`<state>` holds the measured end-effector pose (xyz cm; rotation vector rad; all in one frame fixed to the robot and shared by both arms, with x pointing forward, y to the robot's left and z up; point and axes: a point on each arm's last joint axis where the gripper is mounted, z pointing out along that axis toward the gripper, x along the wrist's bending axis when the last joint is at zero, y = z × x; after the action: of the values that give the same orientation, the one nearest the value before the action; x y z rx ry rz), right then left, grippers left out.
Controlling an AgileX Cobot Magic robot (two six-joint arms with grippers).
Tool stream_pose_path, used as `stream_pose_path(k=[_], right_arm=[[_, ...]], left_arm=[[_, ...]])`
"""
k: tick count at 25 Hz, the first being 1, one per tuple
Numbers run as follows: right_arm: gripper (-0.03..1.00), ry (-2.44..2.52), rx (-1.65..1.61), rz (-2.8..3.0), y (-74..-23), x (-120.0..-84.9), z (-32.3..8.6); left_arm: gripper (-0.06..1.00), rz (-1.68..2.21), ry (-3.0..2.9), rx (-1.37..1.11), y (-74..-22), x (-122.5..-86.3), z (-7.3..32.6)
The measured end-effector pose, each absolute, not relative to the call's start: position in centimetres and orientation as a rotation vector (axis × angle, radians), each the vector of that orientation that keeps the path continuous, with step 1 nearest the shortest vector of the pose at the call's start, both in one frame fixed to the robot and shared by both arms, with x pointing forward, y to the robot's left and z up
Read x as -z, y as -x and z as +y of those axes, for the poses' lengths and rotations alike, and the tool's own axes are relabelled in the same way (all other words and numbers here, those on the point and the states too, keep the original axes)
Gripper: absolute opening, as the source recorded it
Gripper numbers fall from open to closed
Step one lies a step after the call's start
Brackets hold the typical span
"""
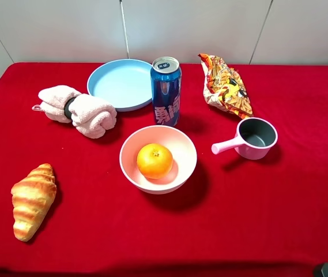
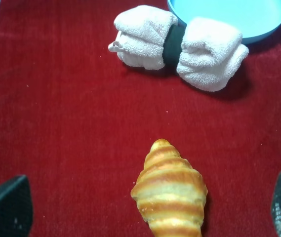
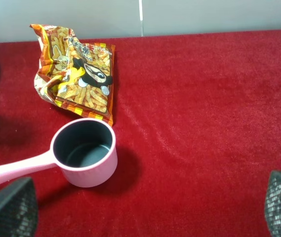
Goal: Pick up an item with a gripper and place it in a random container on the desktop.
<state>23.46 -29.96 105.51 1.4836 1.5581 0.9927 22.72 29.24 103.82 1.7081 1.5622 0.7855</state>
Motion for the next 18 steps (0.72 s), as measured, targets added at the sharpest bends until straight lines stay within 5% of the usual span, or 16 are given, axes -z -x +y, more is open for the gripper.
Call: stream_pose_path(k=[18], right_arm=[[0.69,-1.484,-0.993,1.558,-23.46,-105.51,-29.96]], left_arm=[[0.96,1.562,-1.708,-0.786,-22.72,-103.82,29.24]])
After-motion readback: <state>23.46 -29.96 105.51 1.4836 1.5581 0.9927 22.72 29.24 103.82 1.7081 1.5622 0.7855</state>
